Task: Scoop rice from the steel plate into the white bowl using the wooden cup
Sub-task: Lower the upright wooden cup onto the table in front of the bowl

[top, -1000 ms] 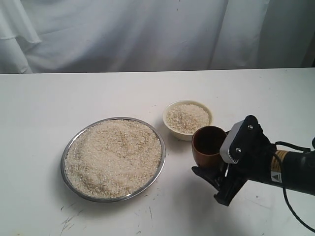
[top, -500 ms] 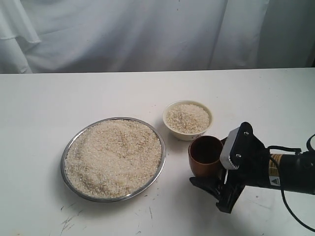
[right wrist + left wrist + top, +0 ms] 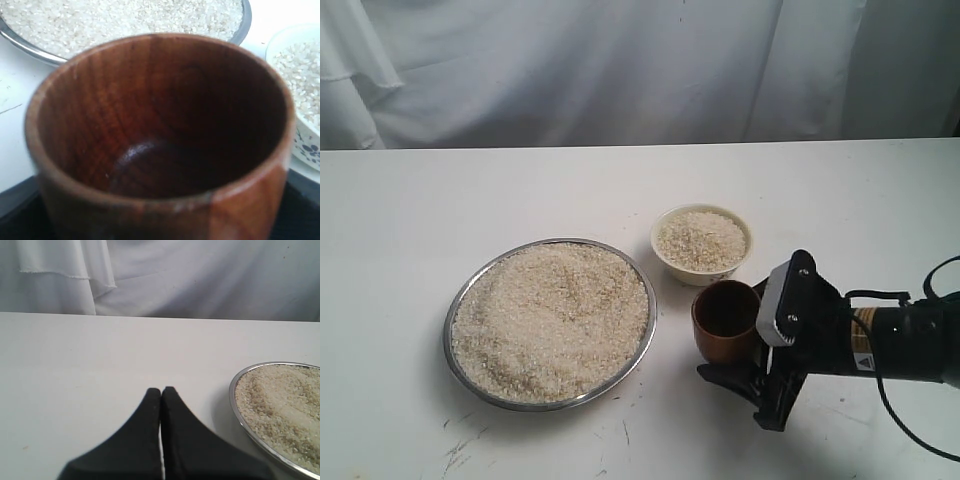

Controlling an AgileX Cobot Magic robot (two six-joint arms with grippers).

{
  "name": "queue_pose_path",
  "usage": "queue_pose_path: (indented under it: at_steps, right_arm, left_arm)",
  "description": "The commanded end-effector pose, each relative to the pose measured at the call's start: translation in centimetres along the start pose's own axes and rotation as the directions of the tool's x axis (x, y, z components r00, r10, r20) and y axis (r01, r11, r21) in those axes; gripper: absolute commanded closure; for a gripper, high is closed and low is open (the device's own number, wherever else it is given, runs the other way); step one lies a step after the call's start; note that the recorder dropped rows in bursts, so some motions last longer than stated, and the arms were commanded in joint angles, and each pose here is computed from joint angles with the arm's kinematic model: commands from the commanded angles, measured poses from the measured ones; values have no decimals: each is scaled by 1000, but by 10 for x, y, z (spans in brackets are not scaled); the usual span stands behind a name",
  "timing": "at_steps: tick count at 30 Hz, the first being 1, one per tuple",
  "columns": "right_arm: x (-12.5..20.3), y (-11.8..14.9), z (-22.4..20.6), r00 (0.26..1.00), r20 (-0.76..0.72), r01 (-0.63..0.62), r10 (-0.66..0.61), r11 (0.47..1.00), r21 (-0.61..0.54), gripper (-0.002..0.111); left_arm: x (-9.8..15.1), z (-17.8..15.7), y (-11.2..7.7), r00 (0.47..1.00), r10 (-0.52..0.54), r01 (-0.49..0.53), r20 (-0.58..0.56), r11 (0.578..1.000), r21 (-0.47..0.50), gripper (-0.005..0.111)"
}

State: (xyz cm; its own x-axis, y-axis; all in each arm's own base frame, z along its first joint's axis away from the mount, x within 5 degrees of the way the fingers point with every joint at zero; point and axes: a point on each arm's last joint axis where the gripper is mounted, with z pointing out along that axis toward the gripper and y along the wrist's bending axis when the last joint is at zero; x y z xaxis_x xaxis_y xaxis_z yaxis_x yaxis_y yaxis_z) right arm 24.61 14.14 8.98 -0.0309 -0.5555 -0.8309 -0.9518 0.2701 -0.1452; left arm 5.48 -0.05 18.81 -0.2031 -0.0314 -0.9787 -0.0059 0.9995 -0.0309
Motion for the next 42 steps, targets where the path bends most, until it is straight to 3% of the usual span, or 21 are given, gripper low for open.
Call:
queue_pose_path:
  at_steps: [1,28,42]
  right_arm:
    - [-4,-3,0,1000,29,2,-2,1000,-1,108]
    - [5,-13,21,999,37,-7,10,998,-63,108]
    - [11,-3,33,1000,16,-8,10,993,-119,108]
  left_arm:
    - [1,0,0,1000,-4,4,7,1000,2,107]
    - [1,0,0,1000,-4,4,7,1000,2,107]
    - [1,0,0,1000,-4,4,7,1000,2,107]
